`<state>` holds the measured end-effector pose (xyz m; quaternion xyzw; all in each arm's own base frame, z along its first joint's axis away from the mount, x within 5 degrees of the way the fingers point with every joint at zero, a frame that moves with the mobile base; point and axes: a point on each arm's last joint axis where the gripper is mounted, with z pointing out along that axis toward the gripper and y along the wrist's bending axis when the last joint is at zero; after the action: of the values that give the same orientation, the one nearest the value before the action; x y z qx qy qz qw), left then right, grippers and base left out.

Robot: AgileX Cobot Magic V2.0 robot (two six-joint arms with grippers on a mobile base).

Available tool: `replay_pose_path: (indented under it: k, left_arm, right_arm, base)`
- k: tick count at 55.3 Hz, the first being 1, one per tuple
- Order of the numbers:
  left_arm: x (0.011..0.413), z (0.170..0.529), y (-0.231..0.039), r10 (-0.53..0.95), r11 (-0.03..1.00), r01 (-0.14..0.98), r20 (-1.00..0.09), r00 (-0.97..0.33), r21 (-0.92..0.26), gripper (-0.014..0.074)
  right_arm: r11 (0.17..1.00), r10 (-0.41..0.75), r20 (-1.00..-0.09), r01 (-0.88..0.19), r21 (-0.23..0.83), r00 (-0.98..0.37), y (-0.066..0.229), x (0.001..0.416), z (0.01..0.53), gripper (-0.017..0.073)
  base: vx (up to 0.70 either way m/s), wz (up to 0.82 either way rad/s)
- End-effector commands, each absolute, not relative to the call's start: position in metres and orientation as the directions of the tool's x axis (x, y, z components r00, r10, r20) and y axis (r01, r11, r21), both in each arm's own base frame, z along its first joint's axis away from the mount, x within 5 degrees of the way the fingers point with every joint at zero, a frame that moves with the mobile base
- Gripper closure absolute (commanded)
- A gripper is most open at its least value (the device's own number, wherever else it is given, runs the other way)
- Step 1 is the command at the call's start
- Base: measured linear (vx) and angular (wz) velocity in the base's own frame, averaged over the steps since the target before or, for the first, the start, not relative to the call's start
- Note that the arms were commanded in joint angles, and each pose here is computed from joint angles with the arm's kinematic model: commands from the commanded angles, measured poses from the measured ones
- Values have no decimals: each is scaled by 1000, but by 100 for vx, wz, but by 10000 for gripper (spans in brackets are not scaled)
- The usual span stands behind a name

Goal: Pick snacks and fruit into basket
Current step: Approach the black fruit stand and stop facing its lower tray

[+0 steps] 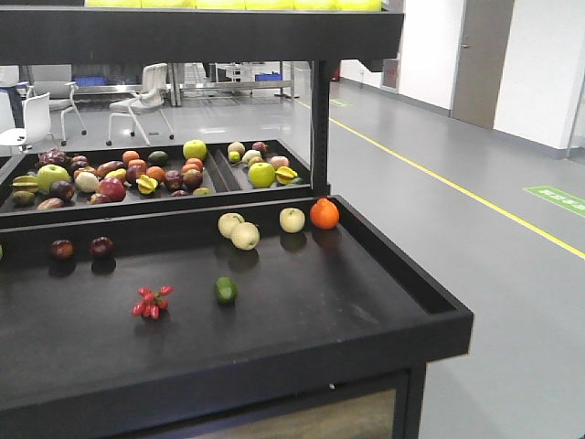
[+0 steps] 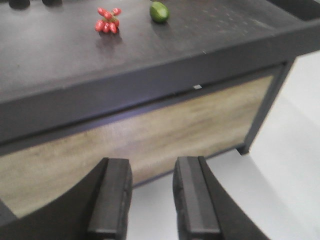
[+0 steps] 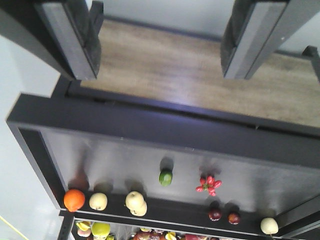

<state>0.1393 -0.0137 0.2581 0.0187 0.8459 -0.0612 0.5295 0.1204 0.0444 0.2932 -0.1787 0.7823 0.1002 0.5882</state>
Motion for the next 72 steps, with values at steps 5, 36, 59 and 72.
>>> replay_pose_path:
  k: [5, 36, 59, 72]
  left_arm:
    - [143, 275, -11, -58, 994, 71, -938, -341, -88, 265]
    - [143, 275, -11, -58, 994, 71, -938, -341, -88, 265]
    - [143, 275, -11, -58, 994, 71, -938, -341, -88, 265]
    - [143, 275, -11, -58, 994, 71, -938, -341, -88, 265]
  right_arm:
    - [931, -141, -977, -356, -77, -159, 41, 124, 309, 13]
    - [931, -141, -977, -356, -77, -159, 41, 124, 309, 13]
    - [931, -141, -977, -356, -77, -159, 41, 124, 309, 13]
    - [931, -141, -977, -356, -77, -159, 41, 124, 309, 13]
  base:
    - [44, 12]
    - [37, 13]
    - [16, 16]
    - [7, 10]
